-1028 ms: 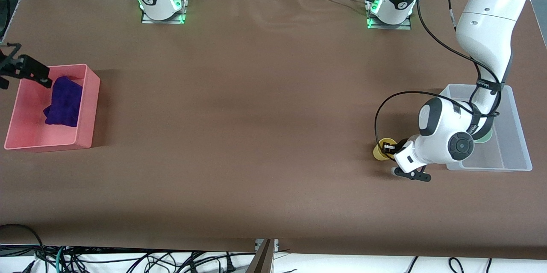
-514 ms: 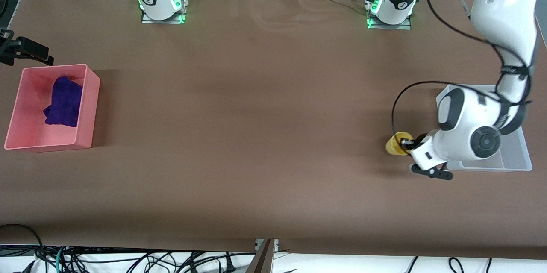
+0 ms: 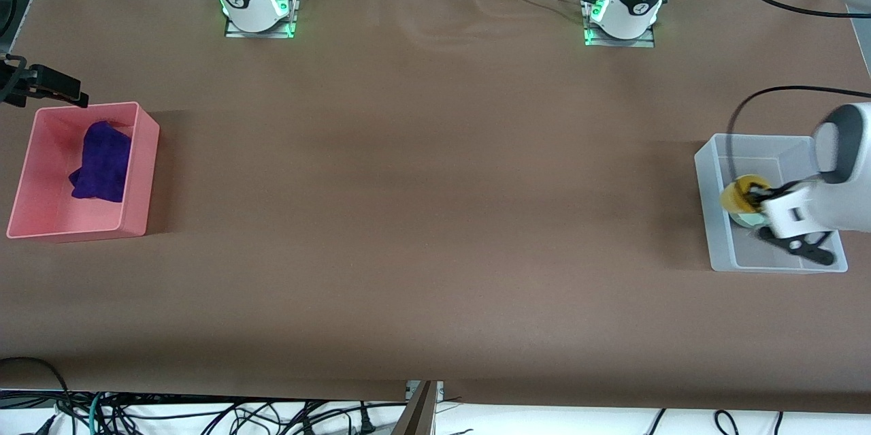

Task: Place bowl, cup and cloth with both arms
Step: 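Lift the yellow cup with the left gripper and lower it into the green bowl, then open the left gripper and release the yellow cup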

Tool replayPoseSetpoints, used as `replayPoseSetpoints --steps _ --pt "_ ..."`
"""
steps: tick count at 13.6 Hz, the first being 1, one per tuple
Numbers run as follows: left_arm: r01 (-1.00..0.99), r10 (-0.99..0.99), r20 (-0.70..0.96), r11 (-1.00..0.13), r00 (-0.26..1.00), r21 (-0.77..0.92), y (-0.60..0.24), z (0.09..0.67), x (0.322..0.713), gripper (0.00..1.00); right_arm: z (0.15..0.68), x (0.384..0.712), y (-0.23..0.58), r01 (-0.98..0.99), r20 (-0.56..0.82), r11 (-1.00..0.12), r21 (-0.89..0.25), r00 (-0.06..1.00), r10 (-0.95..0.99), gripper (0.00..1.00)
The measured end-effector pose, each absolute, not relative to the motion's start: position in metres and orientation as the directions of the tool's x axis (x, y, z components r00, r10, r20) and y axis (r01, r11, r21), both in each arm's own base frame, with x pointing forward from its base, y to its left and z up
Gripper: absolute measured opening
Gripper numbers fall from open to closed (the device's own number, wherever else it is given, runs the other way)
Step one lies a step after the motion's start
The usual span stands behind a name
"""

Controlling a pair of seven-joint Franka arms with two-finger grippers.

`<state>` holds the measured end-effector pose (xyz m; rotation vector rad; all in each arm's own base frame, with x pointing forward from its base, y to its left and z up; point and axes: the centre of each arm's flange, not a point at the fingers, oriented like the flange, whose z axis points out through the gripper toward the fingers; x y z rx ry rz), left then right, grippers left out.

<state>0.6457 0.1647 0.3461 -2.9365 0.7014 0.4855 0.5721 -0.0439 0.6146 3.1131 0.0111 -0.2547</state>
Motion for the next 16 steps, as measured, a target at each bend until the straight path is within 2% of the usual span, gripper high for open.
replayPoseSetpoints --steps 5,6,8,11,14,15,16 --pt "-0.58 -0.563 -0.221 -0.814 0.796 -0.015 0.248 0.273 0.632 0.04 0.614 0.573 -0.045 0.008 -0.162 -1.0 0.018 0.987 0.005 1.0" --pt "-0.586 -0.571 -0.216 -0.811 0.792 -0.006 0.251 0.261 0.628 0.08 0.614 0.573 -0.045 0.008 -0.161 -1.0 0.018 0.987 0.005 1.0" --pt "-0.591 -0.577 -0.216 -0.807 0.787 0.004 0.248 0.253 0.626 0.26 0.614 0.573 -0.044 0.009 -0.161 -1.0 0.018 0.987 0.006 1.0" --pt "-0.6 -0.587 -0.218 -0.8 0.779 0.007 0.237 0.272 0.63 0.59 0.614 0.573 -0.043 0.011 -0.158 -1.0 0.018 0.987 0.008 1.0" --pt "-0.595 -0.585 -0.185 -0.804 0.79 0.001 0.198 0.343 0.64 0.91 0.614 0.574 -0.043 0.011 -0.157 -1.0 0.018 0.988 0.008 1.0" --pt "-0.555 -0.55 -0.164 -0.832 0.819 0.017 0.181 0.373 0.64 0.99 0.614 0.574 -0.042 0.012 -0.156 -1.0 0.018 0.988 0.009 1.0" --pt "-0.496 -0.495 -0.159 -0.867 0.854 0.036 0.163 0.4 0.636 1.0 0.614 0.574 -0.042 0.012 -0.156 -1.0 0.018 0.988 0.01 1.0"
